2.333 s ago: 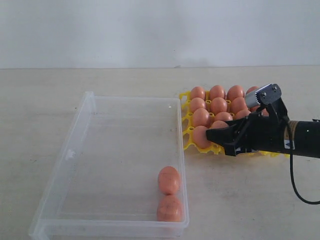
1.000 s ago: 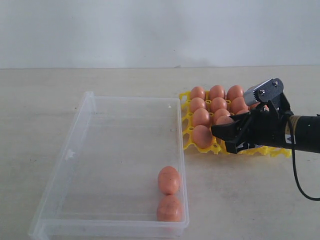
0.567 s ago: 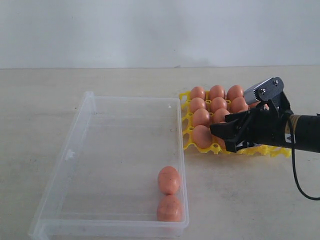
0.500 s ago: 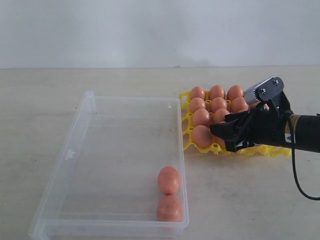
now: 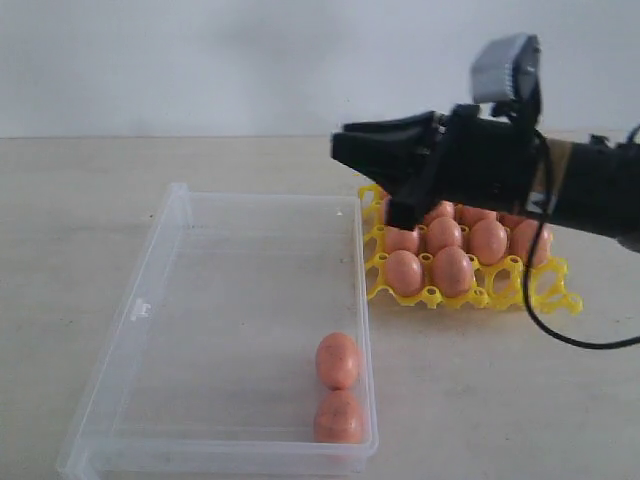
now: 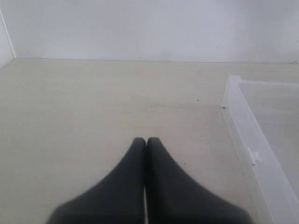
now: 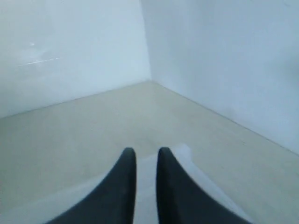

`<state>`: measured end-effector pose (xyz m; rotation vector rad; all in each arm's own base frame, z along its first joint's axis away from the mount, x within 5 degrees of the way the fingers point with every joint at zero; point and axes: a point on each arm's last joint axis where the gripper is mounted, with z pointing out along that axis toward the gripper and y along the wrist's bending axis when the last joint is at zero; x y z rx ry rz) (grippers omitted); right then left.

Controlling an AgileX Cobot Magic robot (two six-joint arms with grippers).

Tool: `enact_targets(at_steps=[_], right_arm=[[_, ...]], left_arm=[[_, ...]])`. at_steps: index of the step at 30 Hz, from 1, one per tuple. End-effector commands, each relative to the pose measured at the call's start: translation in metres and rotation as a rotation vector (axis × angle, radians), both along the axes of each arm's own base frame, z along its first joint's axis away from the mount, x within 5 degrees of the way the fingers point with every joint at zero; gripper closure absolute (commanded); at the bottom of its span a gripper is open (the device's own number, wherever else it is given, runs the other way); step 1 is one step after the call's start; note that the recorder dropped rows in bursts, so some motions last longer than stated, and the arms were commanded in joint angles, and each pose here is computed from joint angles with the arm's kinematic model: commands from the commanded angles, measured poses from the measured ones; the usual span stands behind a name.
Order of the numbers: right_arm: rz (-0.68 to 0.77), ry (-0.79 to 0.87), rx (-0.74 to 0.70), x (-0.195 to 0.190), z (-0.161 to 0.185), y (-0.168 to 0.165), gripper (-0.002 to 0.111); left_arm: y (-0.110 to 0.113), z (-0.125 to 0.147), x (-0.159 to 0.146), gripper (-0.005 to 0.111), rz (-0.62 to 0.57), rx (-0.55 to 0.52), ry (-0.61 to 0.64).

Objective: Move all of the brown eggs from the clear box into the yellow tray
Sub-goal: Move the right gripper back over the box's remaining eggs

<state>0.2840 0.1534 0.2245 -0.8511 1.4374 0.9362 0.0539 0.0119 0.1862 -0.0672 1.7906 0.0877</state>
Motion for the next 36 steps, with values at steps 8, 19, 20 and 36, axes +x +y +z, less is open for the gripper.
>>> enact_targets(at_steps=[8, 19, 20, 36], right_arm=[[-0.736, 0.037, -1.046, 0.004, 0.046, 0.084, 0.108], [-0.253, 0.724, -1.058, -0.017, 0.071, 0.144, 0.108], [-0.234, 0.757, -1.055, -0.017, 0.065, 0.148, 0.108], [-0.426, 1.117, -1.018, -0.007, -0.001, 0.167, 0.048]], left_arm=[[0.0, -0.001, 0.0, 0.111, -0.003, 0.005, 0.0], [0.0, -0.001, 0.0, 0.111, -0.003, 0.005, 0.0], [0.0, -0.001, 0.0, 0.111, -0.003, 0.005, 0.0], [0.0, -0.001, 0.0, 0.111, -0.003, 0.005, 0.0]])
